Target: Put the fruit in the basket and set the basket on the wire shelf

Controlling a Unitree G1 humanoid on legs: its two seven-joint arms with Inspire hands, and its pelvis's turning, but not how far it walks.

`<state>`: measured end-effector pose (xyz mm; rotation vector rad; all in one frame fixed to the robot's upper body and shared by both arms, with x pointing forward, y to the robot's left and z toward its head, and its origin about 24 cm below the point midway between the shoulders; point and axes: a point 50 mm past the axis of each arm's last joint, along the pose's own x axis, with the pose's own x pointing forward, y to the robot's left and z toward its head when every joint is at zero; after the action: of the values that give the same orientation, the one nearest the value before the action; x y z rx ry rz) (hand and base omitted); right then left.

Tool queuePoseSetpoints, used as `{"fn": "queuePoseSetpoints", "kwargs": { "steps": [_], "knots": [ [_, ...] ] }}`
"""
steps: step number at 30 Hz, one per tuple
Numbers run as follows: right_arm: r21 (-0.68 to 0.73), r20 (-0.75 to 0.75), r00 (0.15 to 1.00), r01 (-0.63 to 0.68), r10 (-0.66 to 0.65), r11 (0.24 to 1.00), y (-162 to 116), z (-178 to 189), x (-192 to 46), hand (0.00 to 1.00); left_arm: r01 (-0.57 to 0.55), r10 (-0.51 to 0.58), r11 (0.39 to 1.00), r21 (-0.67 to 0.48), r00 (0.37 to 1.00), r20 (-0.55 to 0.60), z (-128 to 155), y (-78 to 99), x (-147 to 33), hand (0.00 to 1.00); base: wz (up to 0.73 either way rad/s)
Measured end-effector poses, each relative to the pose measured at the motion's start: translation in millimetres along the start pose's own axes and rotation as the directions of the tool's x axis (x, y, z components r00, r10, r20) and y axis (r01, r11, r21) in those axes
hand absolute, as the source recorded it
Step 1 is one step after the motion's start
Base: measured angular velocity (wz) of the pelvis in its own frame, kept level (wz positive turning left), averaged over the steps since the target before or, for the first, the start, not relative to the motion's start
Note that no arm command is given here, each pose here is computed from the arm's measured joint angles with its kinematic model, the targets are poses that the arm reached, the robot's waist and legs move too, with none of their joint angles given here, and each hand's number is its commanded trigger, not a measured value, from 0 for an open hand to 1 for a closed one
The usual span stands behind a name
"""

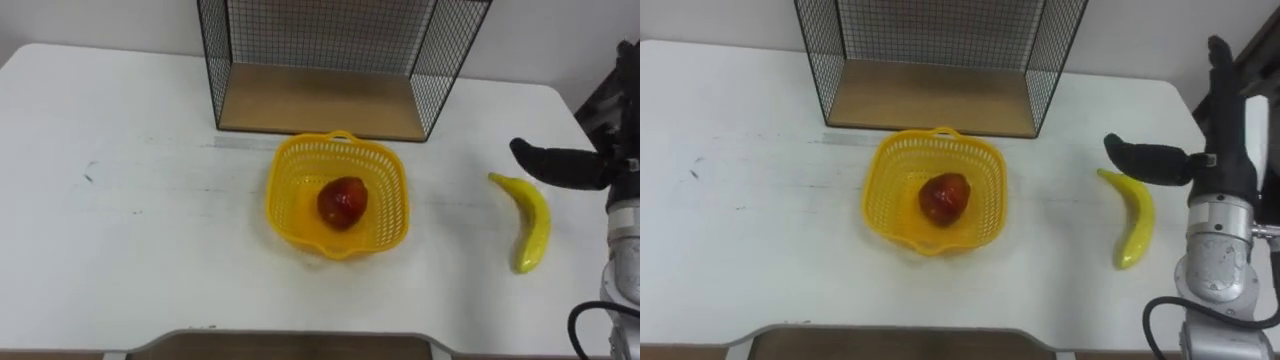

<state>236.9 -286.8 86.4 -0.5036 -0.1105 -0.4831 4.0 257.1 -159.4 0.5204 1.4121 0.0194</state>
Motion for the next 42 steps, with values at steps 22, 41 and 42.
{"fn": "queuePoseSetpoints", "kwargs": {
  "steps": [22, 41, 42],
  "knots": [
    [0.000, -0.132, 0.990, 0.053, -0.052, 0.999, -3, -20, 25, 0.00, -0.033, 0.032, 0.999, -0.042, 0.999, -0.008, 4, 10.9, -0.1, 0.00, -0.01],
    [-0.009, -0.229, 0.966, -0.128, 0.123, 0.992, 4, -32, 36, 0.00, -0.047, 0.044, 0.997, -0.064, 0.998, -0.048, -5, 13.2, -1.9, 0.00, 0.04],
    [-0.006, -0.242, 0.961, -0.138, 0.133, 0.990, 5, -34, 37, 0.00, -0.047, 0.044, 0.997, -0.065, 0.998, -0.048, -5, 13.4, -1.9, 0.00, 0.00]
  ]
}}
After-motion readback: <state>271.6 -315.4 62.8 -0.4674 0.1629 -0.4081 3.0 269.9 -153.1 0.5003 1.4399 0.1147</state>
